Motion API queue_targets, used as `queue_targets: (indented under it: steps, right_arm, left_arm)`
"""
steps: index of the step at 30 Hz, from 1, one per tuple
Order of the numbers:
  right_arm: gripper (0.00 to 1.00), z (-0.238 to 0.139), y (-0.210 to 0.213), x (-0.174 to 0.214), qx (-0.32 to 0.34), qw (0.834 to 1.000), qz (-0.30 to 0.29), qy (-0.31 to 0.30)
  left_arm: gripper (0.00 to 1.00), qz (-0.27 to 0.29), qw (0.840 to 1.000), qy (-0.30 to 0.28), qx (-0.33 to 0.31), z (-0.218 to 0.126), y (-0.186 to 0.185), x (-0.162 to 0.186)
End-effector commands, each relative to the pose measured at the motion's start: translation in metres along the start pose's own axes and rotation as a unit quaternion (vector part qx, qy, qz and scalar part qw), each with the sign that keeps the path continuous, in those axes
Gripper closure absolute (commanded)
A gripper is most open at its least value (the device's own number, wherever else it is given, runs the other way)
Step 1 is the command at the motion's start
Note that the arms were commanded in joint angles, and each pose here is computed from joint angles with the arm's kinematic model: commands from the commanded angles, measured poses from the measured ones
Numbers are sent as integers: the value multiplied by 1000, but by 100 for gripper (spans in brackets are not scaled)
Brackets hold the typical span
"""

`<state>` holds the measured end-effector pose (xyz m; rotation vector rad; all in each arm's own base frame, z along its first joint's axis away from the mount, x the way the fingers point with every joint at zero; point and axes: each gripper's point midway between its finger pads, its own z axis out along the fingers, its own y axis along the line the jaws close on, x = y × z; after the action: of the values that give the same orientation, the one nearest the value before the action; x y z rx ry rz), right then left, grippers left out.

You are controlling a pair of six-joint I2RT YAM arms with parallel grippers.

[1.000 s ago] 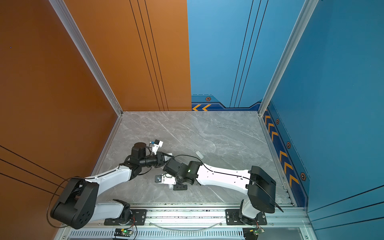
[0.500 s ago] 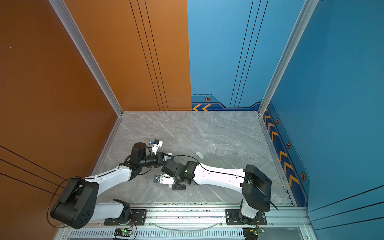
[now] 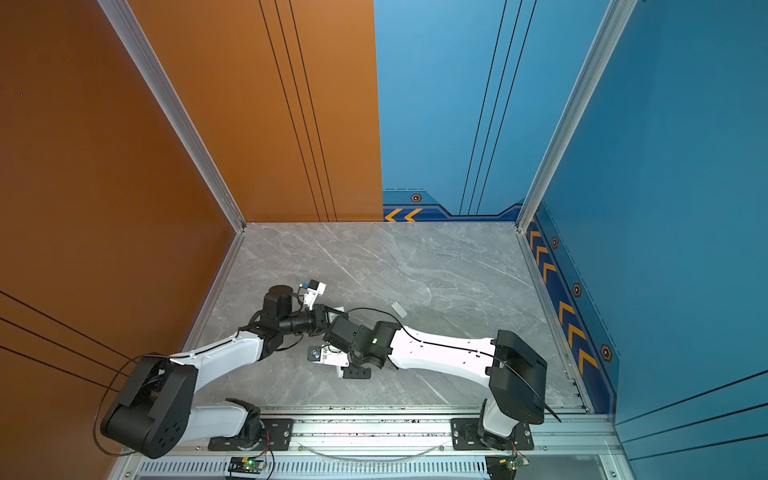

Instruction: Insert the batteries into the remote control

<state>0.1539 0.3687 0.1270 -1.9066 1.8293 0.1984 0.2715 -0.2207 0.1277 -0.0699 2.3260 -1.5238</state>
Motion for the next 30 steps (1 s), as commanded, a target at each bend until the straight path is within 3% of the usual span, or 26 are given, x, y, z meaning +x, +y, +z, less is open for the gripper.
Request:
queue_targets:
  steps: [1,8,14,19,27,30]
  right_arm:
    - [75,-25,-14,-9,32,999,16,-29]
    - [67,-42,-25,-11,63,996,45,-54]
    - [59,-49,-44,1,90,987,124,-51]
    - [51,-55,-66,22,114,967,222,-42]
    - [42,-54,-92,74,128,908,399,-12]
    - [36,-49,-83,78,106,909,402,-6]
  left_arm:
    - [100,13,1000,-4,15,-5,-13,-6]
    - [100,8,1000,-11,8,-6,-9,-10]
    - [100,9,1000,-23,3,-10,-6,-13]
    - [100,10,999,-38,-7,-15,-3,-18]
    - [100,10,998,-61,-17,-24,1,-27]
    - [100,9,998,-64,-17,-26,2,-28]
